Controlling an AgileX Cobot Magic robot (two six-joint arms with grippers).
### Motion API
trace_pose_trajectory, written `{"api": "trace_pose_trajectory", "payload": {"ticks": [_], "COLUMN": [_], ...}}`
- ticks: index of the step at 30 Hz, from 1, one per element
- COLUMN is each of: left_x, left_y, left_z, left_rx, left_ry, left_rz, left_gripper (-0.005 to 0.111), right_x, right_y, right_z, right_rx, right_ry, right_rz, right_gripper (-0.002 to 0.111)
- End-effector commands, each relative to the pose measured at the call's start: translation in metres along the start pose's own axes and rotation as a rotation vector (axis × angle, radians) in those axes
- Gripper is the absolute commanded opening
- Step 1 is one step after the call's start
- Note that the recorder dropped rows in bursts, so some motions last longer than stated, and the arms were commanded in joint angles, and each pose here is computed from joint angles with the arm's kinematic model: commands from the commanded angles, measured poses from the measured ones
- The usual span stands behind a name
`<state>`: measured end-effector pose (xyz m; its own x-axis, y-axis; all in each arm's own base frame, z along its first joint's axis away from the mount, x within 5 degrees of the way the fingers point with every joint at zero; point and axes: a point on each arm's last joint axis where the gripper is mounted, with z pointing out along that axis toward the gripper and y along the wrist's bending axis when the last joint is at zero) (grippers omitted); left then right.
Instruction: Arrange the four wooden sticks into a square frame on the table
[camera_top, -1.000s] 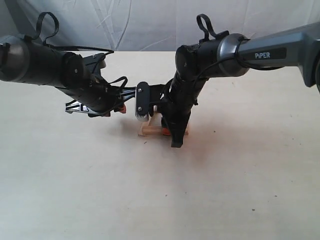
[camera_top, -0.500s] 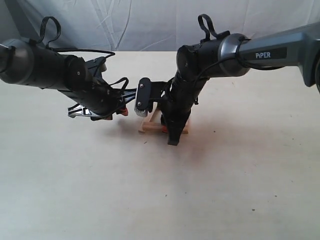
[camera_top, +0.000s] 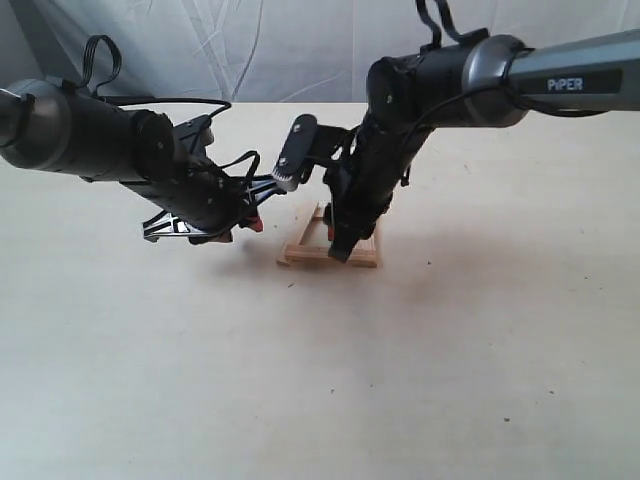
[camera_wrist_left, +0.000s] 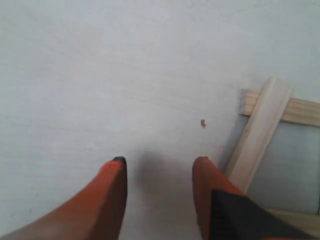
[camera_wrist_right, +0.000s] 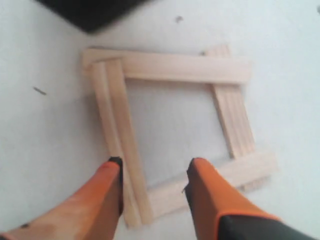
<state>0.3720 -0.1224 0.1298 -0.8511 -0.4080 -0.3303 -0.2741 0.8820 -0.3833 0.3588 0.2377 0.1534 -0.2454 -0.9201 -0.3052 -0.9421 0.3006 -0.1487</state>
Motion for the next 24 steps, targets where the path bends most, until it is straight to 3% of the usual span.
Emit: {"api": "trace_pose_trajectory", "payload": {"ticks": [1,6,12,24], "left_x": [0.001,0.007,0.012,0.03], "left_y": [-0.005,-0.017,-0.023,-0.018], "left_z": [0.0,0.0,0.005,0.034], "left_rx": [0.032,0.06,0.071,0.033], "left_ry": [-0.017,-0.044,-0.057,0.004], "left_rz": [-0.056,-0.019,-0.004,-0.024], "left_gripper": [0.042,0.042,0.042,0.042], "right_x": [0.029,0.036,0.04,0.054], "right_y": [-0.026,-0.038,-0.035,-0.026], "right_z": [-0.011,-0.003,0.014,0.028], "right_rx": [0.012,0.005,-0.015,-0.061], "right_ry": [0.073,0.011,0.044,0.199], "right_rz": [0.289,0.533,0.63,0.724], "right_gripper": [0.038,0.022,0.033,0.033]}}
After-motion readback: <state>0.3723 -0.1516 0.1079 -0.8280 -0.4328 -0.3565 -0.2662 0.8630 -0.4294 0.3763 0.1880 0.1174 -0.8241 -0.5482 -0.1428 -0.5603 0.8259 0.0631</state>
